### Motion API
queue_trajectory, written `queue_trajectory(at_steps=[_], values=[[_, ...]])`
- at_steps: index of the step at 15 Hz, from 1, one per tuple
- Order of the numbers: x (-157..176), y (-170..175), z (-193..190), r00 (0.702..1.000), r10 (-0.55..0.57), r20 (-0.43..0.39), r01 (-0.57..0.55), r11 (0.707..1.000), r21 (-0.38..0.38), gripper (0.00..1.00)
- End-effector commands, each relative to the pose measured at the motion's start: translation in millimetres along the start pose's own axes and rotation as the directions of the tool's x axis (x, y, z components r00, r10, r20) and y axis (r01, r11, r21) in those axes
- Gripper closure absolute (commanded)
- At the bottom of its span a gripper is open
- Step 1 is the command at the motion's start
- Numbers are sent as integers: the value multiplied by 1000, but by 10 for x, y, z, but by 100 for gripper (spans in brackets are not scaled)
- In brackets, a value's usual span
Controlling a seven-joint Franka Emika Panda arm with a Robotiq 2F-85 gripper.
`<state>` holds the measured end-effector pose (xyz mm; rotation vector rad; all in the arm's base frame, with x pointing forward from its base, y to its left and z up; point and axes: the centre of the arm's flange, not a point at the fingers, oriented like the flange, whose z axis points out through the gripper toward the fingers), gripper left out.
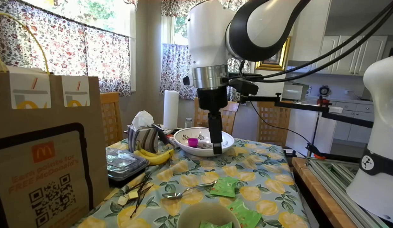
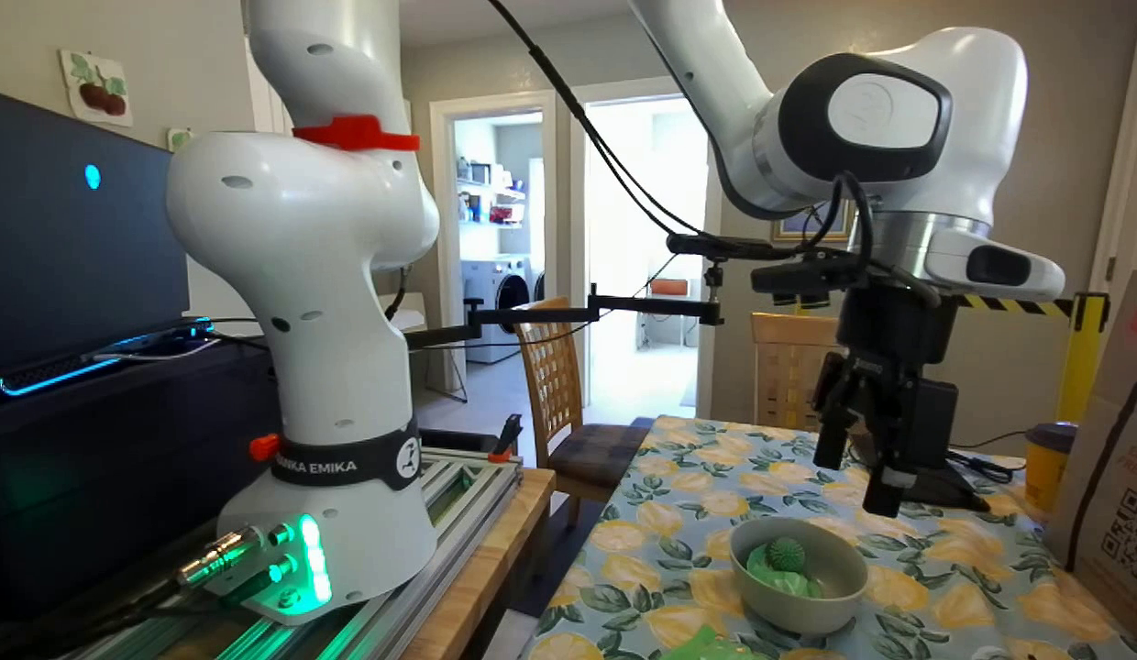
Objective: Put the green ball on the silver spoon then use the spoon to place the ball in the grey bowl.
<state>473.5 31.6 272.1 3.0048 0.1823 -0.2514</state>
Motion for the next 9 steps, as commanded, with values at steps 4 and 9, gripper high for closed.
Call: queue_trajectory(at_steps=[4, 9], values=[[-275, 9, -124, 996, -43, -83, 41, 999, -17, 0], [-170, -6, -139, 997, -18, -78, 18, 1000, -5, 0]])
